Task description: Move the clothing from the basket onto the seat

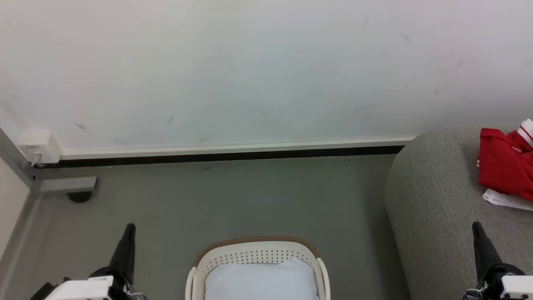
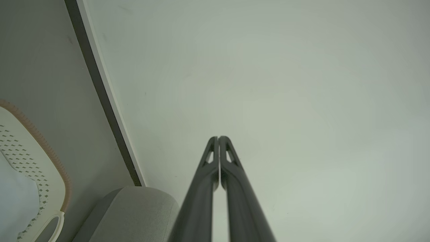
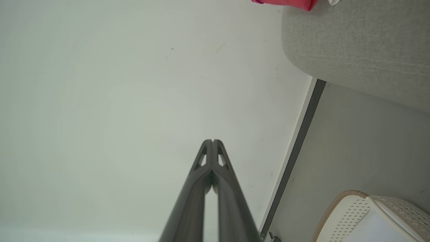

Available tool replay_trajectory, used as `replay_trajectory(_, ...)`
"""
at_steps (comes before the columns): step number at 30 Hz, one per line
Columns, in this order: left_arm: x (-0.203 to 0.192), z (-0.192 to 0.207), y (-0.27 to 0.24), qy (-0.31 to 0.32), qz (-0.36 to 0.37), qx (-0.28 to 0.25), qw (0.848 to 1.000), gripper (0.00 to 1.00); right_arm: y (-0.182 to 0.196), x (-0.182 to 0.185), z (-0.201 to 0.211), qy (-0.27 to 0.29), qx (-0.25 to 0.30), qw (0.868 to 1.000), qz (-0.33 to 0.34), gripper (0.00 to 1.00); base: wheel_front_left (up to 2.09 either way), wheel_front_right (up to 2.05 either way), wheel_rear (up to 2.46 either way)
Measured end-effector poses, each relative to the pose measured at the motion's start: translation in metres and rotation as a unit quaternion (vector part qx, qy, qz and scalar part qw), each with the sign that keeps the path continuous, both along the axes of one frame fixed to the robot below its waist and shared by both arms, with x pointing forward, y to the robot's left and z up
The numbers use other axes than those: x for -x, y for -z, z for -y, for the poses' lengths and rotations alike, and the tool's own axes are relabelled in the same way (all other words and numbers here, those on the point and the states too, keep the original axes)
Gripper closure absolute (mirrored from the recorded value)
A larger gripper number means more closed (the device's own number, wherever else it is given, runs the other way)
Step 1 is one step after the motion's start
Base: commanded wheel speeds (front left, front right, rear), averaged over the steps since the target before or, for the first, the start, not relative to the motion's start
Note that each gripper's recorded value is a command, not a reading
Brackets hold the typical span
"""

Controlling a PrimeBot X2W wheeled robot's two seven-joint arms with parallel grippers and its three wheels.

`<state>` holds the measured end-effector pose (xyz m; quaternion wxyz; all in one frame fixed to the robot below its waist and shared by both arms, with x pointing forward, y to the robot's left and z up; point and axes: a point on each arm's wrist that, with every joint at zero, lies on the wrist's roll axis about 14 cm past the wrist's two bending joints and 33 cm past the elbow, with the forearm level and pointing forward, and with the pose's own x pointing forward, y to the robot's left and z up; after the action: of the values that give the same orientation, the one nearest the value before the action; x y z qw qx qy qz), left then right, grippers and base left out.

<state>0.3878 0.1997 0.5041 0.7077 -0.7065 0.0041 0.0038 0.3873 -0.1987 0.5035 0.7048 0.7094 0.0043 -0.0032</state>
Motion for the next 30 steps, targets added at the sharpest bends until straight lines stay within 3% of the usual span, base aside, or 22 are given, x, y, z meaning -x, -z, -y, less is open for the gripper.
replay_trajectory(30,0.0,0.0,0.0,0.0,0.0,0.0,1.0,1.0,0.0,0.0,0.0,0.0,0.0,1.0,0.0,1.0,0.0,0.0,0.0)
